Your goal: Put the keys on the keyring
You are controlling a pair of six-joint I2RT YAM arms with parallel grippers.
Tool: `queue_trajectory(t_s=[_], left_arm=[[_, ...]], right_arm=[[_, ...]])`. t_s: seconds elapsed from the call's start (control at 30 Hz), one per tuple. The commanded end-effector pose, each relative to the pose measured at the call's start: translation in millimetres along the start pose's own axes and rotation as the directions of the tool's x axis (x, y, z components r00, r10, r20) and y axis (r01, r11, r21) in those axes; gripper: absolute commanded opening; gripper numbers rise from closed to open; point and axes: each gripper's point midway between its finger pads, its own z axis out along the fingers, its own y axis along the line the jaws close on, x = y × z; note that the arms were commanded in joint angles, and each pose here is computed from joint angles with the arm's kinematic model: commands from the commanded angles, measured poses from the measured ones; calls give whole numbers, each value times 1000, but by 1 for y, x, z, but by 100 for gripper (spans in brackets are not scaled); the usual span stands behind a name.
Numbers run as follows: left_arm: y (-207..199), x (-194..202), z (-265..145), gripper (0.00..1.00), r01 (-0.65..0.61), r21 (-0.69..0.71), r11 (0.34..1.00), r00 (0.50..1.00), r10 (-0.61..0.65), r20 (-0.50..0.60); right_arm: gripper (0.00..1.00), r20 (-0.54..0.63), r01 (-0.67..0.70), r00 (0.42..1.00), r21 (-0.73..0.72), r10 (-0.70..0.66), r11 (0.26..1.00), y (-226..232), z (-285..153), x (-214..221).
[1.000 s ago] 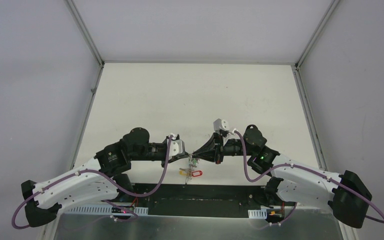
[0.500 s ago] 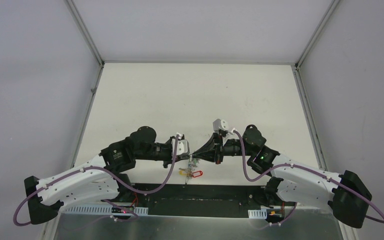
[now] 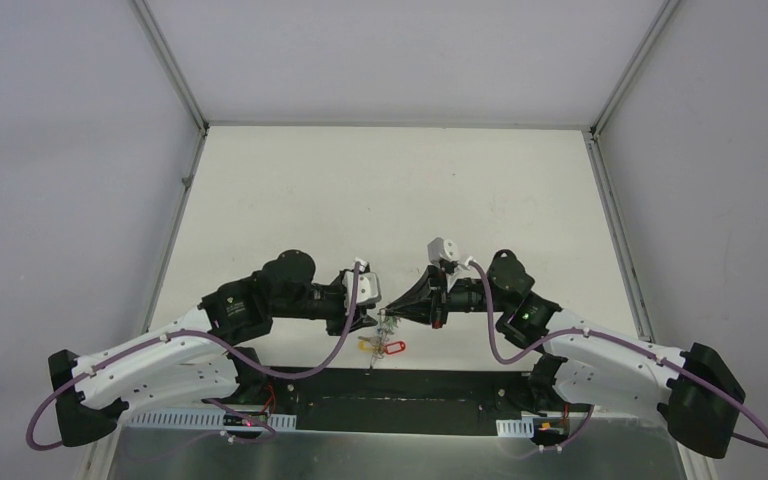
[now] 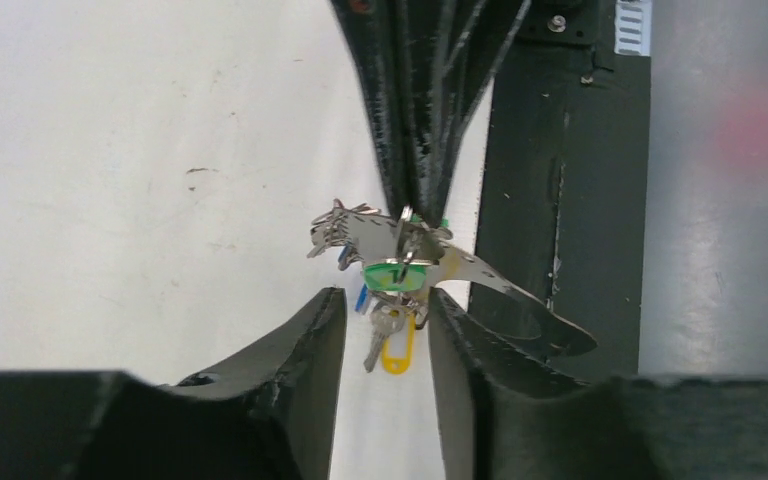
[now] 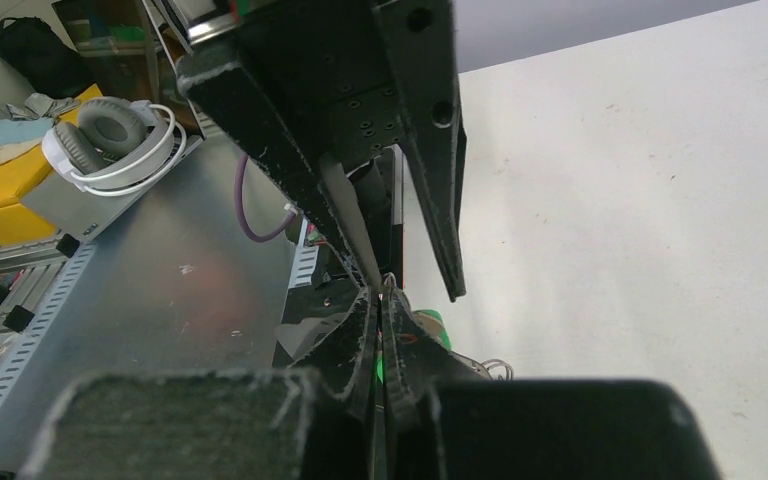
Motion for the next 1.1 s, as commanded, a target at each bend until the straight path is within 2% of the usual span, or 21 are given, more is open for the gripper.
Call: queue_trajectory(t_s=[0.0,0.13,0.2,0.4,0.53,0.8,0.93,1.07], left_arm=[[13,-34,-14,42,81,-104,991,994,-73,78],[18,-43,-17,52,120,-132,984,990,-108,90],[22,-42,-16,57,148,-153,977,988,-140,63],[24,-42,-11,60,206,-93,974,978,-208,-16],[22,-44,-14,59,250,21,968,968,-250,0],[-5,-70,-14,48,121,261,958,968,-172,183],[-10,-71,-12,44,69,295,953,963,-140,228],[-6,-62,-11,40,31,257,966,966,-95,242]], right_arm=[[0,101,91,991,-11,-90,996,9,-2,-33],[0,86,95,992,-3,-95,995,9,-5,-30],[0,85,98,992,1,-97,995,9,-6,-30],[0,89,96,991,24,-98,995,7,-10,-28],[0,81,89,993,22,-91,996,7,-9,-27],[0,85,84,993,16,-86,996,8,-8,-30],[0,90,88,992,12,-88,996,9,-8,-34],[0,94,92,991,0,-92,996,12,-7,-37]])
